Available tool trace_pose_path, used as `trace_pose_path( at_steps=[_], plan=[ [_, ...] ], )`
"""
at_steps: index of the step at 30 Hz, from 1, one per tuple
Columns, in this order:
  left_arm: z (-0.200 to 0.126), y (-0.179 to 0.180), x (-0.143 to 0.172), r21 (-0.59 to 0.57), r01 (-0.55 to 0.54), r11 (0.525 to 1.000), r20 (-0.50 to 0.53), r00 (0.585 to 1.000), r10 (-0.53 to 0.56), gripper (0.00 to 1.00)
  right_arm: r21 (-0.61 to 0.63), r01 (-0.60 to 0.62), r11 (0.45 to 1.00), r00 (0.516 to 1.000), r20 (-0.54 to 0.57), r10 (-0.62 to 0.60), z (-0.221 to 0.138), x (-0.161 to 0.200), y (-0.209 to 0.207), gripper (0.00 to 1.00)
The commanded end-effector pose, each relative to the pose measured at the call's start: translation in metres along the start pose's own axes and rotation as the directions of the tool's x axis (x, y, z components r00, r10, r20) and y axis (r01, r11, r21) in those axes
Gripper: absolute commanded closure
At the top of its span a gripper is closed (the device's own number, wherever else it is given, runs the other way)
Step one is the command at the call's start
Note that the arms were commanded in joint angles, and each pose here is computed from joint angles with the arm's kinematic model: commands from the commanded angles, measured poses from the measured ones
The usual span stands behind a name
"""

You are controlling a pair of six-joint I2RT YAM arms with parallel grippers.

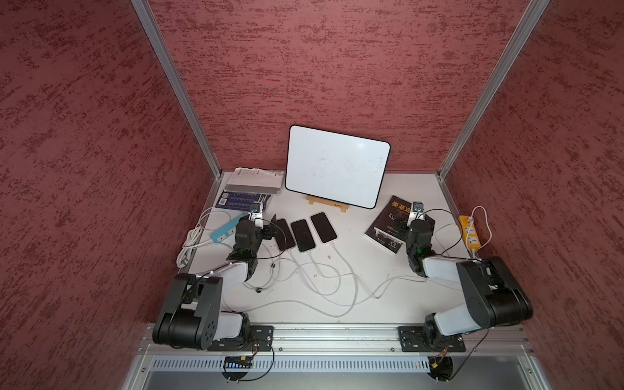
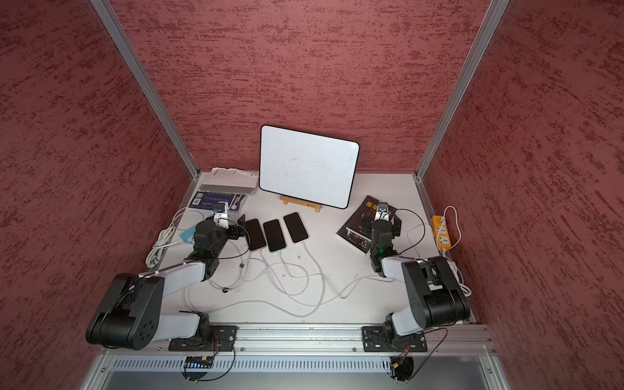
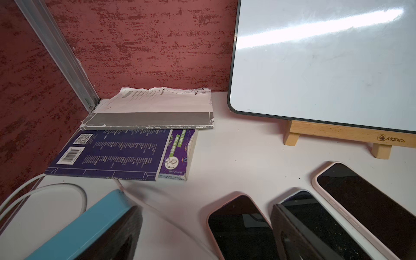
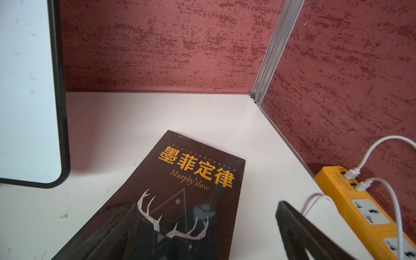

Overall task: Plug the charging cable into the phone
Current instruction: Reset both arms

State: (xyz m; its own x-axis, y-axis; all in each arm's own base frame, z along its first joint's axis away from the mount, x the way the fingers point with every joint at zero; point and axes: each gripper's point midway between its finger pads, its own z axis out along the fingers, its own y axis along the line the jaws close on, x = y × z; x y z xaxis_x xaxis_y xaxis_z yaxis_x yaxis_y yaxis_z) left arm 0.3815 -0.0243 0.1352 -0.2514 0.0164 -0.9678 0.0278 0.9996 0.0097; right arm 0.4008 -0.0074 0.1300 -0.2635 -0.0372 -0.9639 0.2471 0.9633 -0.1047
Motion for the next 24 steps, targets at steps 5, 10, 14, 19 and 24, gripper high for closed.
trace_pose_path(
  at_steps=[5, 10, 14, 19, 24],
  plan=[
    [0.009, 0.017, 0.0, -0.073, 0.006, 0.997, 0.048, 0.999, -0.003, 0.05, -0.015, -0.014, 1.0, 1.0, 0.014, 0.015, -0.001, -0.003, 0.0, 0.01],
    [0.011, 0.012, 0.009, 0.018, 0.012, 1.0, 0.062, 0.998, -0.014, 0.02, -0.019, -0.015, 1.0, 1.0, 0.006, 0.015, 0.0, -0.003, 0.001, 0.01],
    [0.023, 0.026, 0.011, 0.016, 0.089, 0.996, 0.011, 0.996, -0.089, 0.0, -0.03, -0.021, 0.999, 0.999, -0.024, 0.02, 0.007, -0.002, 0.001, 0.01],
    [0.023, 0.025, 0.013, 0.012, 0.087, 0.996, -0.007, 0.996, -0.087, 0.0, -0.043, -0.033, 0.999, 0.998, -0.064, 0.03, 0.014, 0.002, 0.0, 0.01],
    [0.023, 0.026, 0.014, 0.017, 0.091, 0.996, -0.01, 0.996, -0.091, 0.0, -0.045, -0.038, 0.998, 0.997, -0.07, 0.034, 0.015, 0.001, -0.001, 0.01]
  ],
)
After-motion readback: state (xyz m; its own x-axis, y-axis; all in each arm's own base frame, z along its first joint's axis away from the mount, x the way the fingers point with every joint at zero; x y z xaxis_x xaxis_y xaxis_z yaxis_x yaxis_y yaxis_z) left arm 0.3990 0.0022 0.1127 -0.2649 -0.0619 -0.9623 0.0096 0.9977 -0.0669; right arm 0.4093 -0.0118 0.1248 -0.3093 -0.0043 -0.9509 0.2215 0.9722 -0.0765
